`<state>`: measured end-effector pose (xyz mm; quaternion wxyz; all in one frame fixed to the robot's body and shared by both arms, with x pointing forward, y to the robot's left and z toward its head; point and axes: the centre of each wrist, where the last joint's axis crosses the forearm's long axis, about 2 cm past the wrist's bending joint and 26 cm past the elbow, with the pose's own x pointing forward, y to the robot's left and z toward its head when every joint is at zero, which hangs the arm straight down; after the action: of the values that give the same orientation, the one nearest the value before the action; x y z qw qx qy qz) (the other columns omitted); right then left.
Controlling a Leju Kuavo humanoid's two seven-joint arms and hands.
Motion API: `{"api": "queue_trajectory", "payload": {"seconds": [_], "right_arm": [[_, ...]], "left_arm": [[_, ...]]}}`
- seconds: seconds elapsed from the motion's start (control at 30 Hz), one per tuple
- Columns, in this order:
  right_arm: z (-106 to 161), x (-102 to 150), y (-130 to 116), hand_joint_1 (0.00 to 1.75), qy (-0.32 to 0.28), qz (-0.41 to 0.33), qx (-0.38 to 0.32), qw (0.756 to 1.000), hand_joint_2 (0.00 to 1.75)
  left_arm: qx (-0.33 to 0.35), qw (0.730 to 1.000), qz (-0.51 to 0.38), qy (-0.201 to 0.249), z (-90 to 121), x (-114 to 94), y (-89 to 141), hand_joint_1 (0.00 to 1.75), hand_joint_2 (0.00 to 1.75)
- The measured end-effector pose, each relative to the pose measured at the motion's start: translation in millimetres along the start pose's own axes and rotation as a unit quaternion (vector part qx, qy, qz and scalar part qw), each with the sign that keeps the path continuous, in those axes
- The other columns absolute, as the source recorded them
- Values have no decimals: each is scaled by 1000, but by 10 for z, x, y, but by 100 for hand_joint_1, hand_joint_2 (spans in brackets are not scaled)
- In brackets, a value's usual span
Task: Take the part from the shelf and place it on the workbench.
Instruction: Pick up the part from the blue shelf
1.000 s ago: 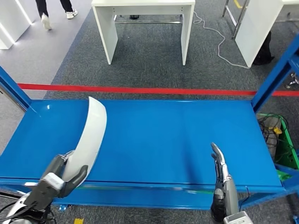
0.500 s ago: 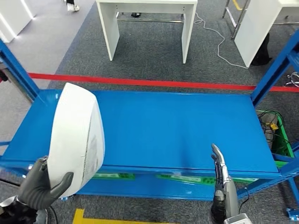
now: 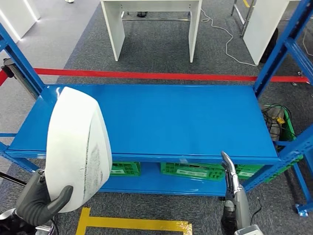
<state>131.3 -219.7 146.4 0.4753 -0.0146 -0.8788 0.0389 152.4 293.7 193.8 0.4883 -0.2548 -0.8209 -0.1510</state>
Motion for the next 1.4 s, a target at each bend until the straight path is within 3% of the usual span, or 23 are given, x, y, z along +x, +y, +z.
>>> {"api": "queue_trajectory", "payload": {"seconds": [1.4], "right_arm": [[77,14,-11,0,6,-8,9,1000,0]], "left_arm": [[-4,1000,-5,-5,32,39,-97,175,175]]}}
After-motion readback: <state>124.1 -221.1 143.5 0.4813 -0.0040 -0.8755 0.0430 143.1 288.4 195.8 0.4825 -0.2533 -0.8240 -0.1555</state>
